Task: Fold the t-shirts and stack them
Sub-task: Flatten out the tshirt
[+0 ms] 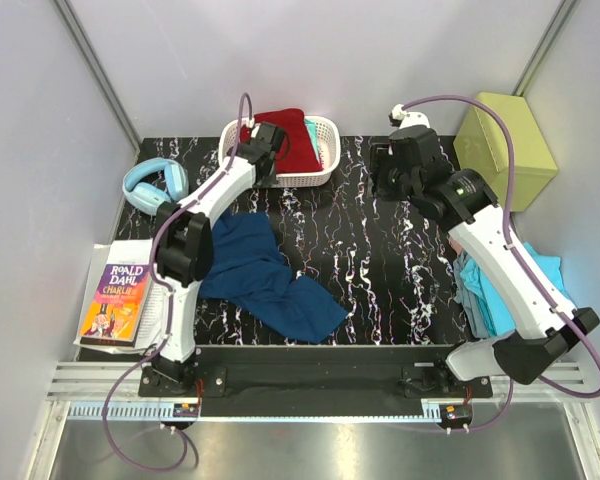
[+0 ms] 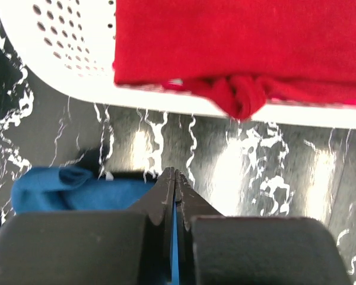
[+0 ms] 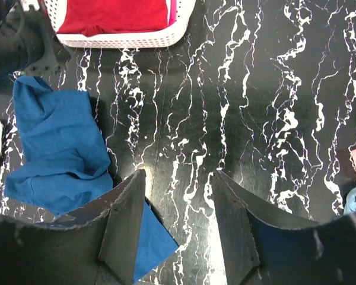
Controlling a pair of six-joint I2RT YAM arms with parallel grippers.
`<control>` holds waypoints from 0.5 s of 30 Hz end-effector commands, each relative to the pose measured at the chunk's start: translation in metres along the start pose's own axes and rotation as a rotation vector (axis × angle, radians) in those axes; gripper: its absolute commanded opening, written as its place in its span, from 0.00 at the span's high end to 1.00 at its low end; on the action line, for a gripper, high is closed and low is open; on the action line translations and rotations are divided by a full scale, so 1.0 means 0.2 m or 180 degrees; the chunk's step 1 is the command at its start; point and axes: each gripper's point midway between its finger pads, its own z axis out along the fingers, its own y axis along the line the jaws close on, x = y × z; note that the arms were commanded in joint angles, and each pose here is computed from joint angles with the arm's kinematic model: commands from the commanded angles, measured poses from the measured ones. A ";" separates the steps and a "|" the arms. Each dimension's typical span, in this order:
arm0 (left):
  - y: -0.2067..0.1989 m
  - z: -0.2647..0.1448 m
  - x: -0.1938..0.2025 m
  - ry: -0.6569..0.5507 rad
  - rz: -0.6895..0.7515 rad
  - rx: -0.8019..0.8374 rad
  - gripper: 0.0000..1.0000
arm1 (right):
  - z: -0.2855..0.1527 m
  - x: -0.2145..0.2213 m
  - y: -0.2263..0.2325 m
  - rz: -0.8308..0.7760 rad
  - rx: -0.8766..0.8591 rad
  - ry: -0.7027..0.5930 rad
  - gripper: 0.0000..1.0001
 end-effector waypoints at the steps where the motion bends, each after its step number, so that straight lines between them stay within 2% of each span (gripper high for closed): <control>1: 0.01 0.04 -0.01 0.0093 -0.0029 0.0037 1.00 | -0.08 -0.01 -0.02 0.0030 -0.0032 -0.0083 0.44; 8: 0.02 0.13 0.06 0.0211 -0.0051 -0.0021 1.00 | -0.09 0.01 -0.04 0.0016 0.0020 -0.0085 0.43; 15: 0.06 0.24 -0.03 0.0191 -0.0113 0.0037 1.00 | -0.17 0.04 -0.07 0.0088 -0.0009 -0.0088 0.42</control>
